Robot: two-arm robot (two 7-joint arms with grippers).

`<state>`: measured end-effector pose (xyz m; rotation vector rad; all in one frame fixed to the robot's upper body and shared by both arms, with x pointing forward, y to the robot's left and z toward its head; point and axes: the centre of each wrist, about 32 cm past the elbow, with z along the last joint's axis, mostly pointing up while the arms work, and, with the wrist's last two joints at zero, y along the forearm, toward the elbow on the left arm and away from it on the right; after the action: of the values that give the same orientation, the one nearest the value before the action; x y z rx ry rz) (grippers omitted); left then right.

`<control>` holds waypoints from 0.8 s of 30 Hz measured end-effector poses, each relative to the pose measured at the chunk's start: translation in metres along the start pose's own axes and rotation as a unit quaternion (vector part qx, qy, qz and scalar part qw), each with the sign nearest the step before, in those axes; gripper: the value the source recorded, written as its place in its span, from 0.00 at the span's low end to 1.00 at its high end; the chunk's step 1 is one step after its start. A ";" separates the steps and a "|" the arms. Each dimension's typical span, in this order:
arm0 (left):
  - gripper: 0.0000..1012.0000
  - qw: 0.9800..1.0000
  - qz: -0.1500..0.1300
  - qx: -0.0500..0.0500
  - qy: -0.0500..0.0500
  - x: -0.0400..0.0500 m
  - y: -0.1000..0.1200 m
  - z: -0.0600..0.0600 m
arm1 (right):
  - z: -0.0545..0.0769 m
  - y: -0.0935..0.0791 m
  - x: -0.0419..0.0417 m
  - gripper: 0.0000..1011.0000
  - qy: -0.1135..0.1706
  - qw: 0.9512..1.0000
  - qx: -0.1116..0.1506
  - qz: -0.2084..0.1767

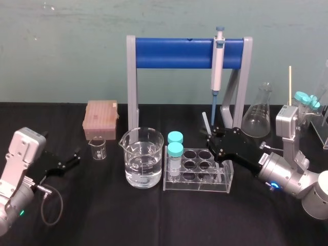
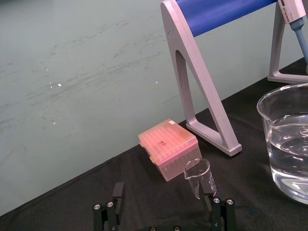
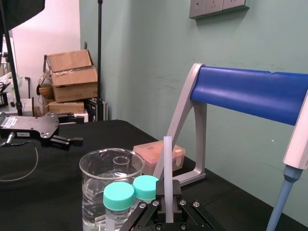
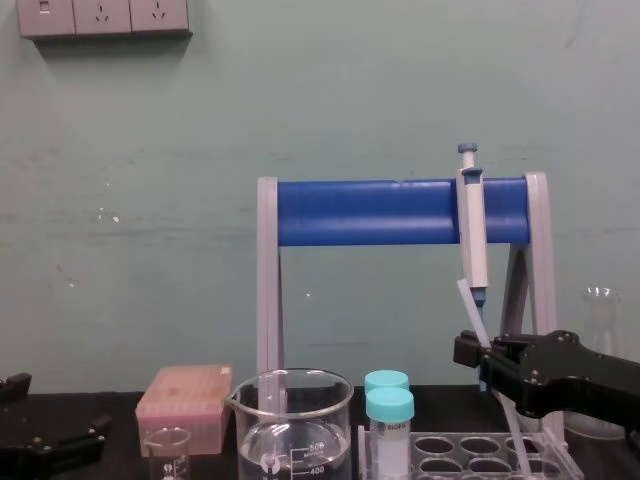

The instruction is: Pick up the stirring rod with one hand, then place it down.

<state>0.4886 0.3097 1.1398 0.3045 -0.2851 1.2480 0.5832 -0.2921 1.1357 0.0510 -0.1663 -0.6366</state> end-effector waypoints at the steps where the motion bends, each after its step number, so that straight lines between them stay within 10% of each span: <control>1: 0.99 1.000 0.000 0.000 0.000 0.0000 0.000 0.000 | 0.000 0.000 0.0000 0.07 0.000 1.000 0.000 0.000; 24: 0.99 1.000 0.000 0.000 0.000 0.0000 0.000 0.000 | 0.000 0.000 -0.0001 0.70 -0.001 1.000 0.001 0.000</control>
<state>0.4886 0.3097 1.1398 0.3044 -0.2851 1.2479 0.5831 -0.2921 1.1359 0.0527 -0.1681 -0.6368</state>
